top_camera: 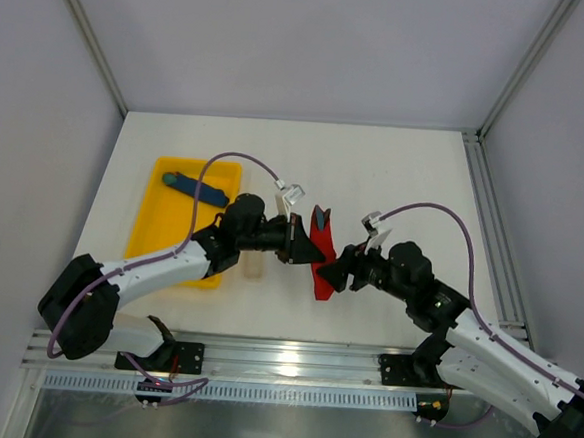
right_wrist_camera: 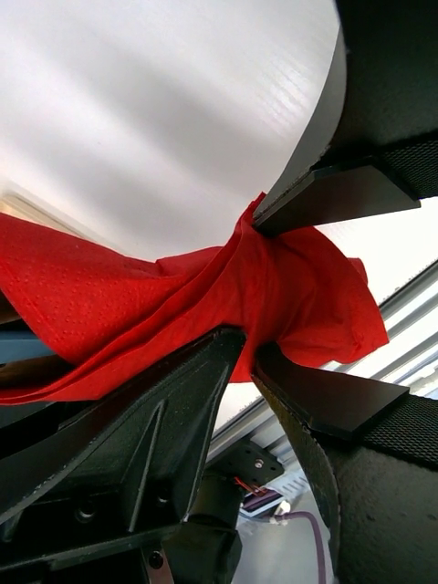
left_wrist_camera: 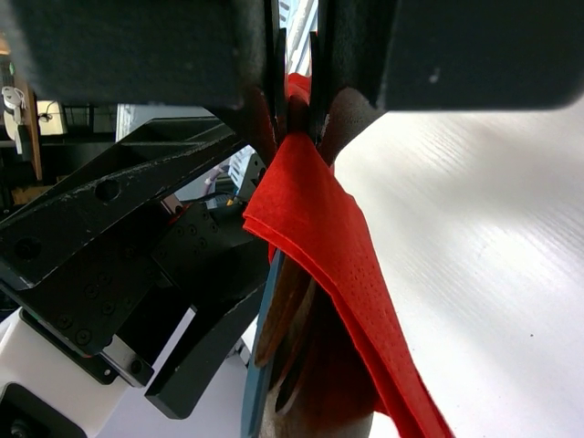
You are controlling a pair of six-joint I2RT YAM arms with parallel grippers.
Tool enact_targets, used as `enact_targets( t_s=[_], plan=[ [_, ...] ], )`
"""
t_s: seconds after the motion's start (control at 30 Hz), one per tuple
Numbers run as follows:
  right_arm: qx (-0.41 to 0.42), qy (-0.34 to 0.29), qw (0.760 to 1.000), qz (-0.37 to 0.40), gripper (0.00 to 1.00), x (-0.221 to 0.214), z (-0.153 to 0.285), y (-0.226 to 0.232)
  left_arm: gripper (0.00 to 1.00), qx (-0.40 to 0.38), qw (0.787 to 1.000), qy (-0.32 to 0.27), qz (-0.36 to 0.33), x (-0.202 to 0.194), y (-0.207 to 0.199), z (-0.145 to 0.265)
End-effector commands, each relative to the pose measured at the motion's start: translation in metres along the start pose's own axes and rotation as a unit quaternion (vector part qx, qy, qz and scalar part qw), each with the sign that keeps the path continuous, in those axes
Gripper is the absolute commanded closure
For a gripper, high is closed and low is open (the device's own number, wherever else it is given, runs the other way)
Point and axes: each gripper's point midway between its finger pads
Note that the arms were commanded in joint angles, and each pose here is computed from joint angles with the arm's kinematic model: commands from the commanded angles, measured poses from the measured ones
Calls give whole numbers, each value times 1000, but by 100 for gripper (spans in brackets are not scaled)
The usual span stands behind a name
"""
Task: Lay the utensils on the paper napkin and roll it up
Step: Roll the napkin.
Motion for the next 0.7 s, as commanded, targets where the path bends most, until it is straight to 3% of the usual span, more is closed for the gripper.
enact_targets(
  t_s=[0.0, 0.43, 0.67],
  plan=[
    [34, -50, 998, 4, 34, 22, -1, 14, 99, -64, 997, 0, -33, 2, -34, 6],
    [80, -102, 991, 11, 39, 21, 10, 23, 99, -83, 995, 11, -50, -5, -40, 10],
    [63, -100, 993, 13, 34, 19, 21, 18, 100, -74, 995, 20, -64, -6, -42, 15]
  ],
)
Point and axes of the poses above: each gripper's point midway between its finger pads, its own z axis back along the fingers, its own y axis along the line the jaws close on, x = y × z, and after that the axes turned 13 degrees about z, right-handed
